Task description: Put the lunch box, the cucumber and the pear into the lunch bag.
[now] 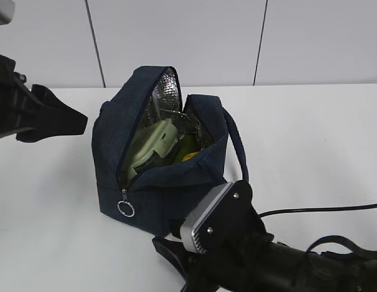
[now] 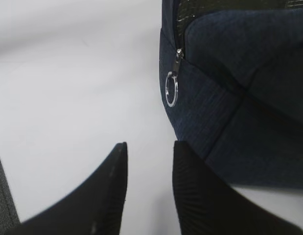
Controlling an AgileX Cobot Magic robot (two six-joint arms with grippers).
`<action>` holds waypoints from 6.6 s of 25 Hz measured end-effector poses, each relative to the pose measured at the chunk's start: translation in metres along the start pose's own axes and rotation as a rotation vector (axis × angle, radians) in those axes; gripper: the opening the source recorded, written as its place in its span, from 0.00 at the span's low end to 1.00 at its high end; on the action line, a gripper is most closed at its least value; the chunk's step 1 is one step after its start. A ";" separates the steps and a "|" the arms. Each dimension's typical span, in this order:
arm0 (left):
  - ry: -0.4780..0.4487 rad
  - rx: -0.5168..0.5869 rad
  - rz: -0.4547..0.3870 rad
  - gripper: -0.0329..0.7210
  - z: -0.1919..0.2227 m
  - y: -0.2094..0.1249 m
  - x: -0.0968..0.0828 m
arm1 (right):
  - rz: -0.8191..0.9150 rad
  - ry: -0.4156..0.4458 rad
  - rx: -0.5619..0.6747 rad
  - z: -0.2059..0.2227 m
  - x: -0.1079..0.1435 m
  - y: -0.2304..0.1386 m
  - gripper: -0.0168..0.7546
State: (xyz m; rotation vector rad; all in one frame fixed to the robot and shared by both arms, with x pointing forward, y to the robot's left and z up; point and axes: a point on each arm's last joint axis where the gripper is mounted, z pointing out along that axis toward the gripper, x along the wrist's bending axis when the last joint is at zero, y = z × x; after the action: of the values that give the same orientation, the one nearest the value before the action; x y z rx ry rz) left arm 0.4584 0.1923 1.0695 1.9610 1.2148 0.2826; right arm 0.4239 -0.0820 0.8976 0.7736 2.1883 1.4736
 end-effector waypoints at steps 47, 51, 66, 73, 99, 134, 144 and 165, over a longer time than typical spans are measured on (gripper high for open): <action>-0.001 0.002 0.000 0.36 0.000 0.000 0.000 | 0.040 -0.032 0.166 0.088 -0.005 0.019 0.20; -0.001 0.002 0.000 0.36 0.000 0.000 0.000 | 0.031 -0.031 0.166 0.088 -0.005 0.019 0.07; -0.002 0.005 0.000 0.36 0.000 0.000 0.000 | 0.008 -0.018 0.229 0.077 -0.004 0.032 0.02; -0.004 0.011 0.002 0.36 0.000 -0.001 0.000 | -0.019 -0.010 0.202 0.058 -0.004 0.062 0.02; -0.091 0.091 0.167 0.36 -0.002 -0.009 -0.003 | -0.060 -0.010 0.159 0.037 -0.005 0.125 0.02; -0.368 -0.025 0.011 0.34 0.076 -0.035 0.069 | -0.070 -0.007 0.191 0.037 -0.005 0.124 0.02; -0.413 -0.039 0.019 0.06 0.078 -0.036 0.066 | -0.071 -0.008 0.184 0.037 -0.005 0.127 0.02; -0.468 -0.022 0.041 0.05 0.076 -0.038 0.062 | 0.103 -0.121 0.119 0.037 -0.048 0.152 0.02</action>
State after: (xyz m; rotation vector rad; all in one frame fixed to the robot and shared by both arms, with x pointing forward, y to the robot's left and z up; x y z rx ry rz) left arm 0.5078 0.2135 0.9789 1.8932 0.8620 -0.1392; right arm 0.5172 -0.0408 1.0250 1.0019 2.1895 1.3157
